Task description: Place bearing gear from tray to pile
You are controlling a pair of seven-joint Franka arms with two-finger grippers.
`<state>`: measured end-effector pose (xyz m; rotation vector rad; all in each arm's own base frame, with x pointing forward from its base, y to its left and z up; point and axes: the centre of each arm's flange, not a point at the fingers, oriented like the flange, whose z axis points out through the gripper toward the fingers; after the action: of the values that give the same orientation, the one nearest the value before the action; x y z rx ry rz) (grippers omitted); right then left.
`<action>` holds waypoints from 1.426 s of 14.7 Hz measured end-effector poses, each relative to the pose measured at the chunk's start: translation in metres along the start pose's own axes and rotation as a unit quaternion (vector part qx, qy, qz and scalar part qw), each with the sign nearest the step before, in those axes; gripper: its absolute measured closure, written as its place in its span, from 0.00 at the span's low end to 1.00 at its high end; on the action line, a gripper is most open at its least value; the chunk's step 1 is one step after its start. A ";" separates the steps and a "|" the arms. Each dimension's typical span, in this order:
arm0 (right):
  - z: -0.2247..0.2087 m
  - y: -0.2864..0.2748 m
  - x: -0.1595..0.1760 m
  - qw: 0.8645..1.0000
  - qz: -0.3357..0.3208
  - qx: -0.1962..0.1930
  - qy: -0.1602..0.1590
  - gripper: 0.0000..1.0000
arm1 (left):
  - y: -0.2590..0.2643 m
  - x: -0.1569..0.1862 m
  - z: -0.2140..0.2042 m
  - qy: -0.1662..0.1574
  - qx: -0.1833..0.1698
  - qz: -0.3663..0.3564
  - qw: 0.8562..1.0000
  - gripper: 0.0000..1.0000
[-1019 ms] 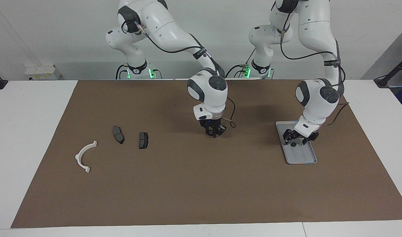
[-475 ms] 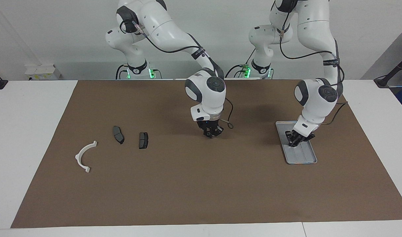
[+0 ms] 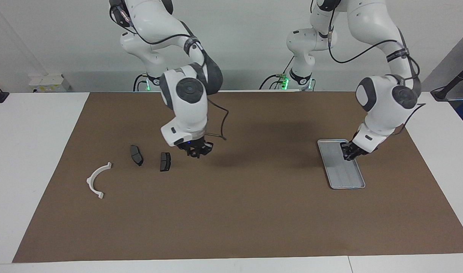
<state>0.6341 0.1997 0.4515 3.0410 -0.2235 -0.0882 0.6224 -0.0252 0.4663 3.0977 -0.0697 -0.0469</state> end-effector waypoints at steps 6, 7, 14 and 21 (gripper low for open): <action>0.023 0.148 0.058 0.986 -0.163 0.012 0.025 0.65 | 0.231 -0.053 -0.051 0.004 0.008 -0.126 0.992 0.76; 0.035 0.163 0.065 0.984 -0.173 0.013 0.033 0.65 | 0.269 -0.068 -0.045 0.008 0.008 -0.137 0.990 0.76; 0.134 0.186 0.091 0.982 -0.176 0.018 0.066 0.65 | 0.361 -0.139 0.046 0.031 -0.009 -0.185 0.982 0.76; 0.176 0.191 0.104 0.982 -0.170 0.021 0.081 0.65 | 0.359 -0.151 0.098 0.035 0.000 -0.206 0.978 0.76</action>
<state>0.6982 -0.0192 0.2896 3.0737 0.3097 0.1435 0.4528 -0.3812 0.3880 3.0503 0.5742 0.0484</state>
